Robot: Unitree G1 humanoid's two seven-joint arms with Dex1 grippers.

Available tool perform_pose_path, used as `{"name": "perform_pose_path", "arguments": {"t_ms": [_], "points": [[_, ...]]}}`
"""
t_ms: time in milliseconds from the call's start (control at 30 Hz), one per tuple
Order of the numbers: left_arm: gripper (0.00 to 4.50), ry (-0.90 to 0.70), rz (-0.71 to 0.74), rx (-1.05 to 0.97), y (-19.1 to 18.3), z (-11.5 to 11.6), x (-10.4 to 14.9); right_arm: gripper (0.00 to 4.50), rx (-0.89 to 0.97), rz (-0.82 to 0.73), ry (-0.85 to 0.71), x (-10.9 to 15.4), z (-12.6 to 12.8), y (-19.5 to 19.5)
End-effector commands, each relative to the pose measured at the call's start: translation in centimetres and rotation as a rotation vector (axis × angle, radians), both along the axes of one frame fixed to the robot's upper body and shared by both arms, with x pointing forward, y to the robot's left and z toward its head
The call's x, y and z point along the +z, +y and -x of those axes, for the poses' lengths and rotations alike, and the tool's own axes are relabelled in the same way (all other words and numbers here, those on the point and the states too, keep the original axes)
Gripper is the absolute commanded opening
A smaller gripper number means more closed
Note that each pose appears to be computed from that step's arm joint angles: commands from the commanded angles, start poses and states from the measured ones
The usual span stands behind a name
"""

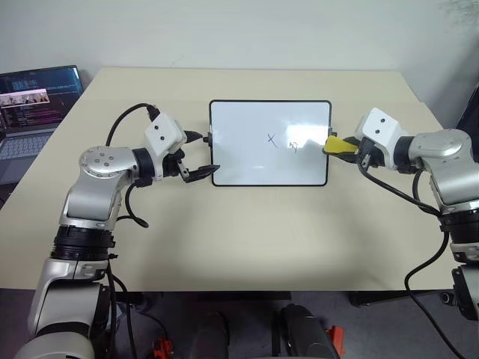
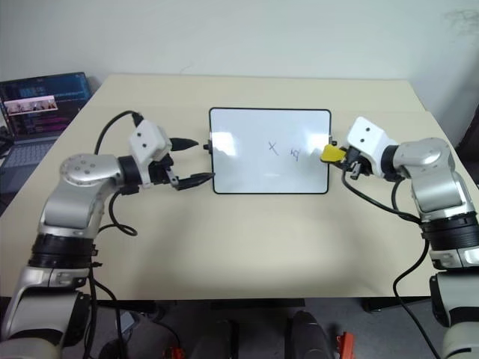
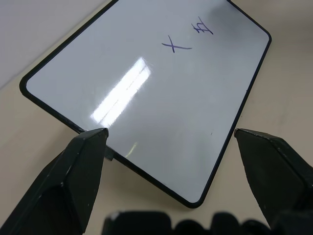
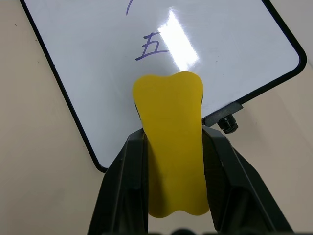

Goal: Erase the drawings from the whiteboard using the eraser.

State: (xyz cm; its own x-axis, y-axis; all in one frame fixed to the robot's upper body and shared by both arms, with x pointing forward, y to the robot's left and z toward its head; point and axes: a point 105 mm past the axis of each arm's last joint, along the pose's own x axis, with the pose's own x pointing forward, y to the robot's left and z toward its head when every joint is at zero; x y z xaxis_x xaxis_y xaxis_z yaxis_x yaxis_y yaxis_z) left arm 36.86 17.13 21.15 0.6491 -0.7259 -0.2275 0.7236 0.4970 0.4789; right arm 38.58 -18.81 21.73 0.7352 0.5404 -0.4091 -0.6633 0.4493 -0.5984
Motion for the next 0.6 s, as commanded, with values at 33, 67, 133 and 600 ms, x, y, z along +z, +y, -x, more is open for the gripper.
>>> {"name": "perform_pose_path", "arguments": {"t_ms": [33,67,133,600], "points": [[4.5,-0.057,-0.012,-0.012,-0.2,0.0,1.4,1.12,0.002,-0.015,-0.098,3.0,-0.1,0.3],[4.5,-0.057,-0.012,-0.013,-0.3,0.0,1.4,1.12,0.002,-0.023,-0.1,3.1,-0.1,0.3],[4.5,-0.057,-0.013,-0.013,-0.3,0.0,1.4,1.12,0.021,-0.028,-0.11,3.6,0.0,0.8],[4.5,-0.06,-0.017,-0.018,-0.3,-0.1,1.5,1.12,0.097,0.024,-0.113,6.5,2.6,1.0]]}}
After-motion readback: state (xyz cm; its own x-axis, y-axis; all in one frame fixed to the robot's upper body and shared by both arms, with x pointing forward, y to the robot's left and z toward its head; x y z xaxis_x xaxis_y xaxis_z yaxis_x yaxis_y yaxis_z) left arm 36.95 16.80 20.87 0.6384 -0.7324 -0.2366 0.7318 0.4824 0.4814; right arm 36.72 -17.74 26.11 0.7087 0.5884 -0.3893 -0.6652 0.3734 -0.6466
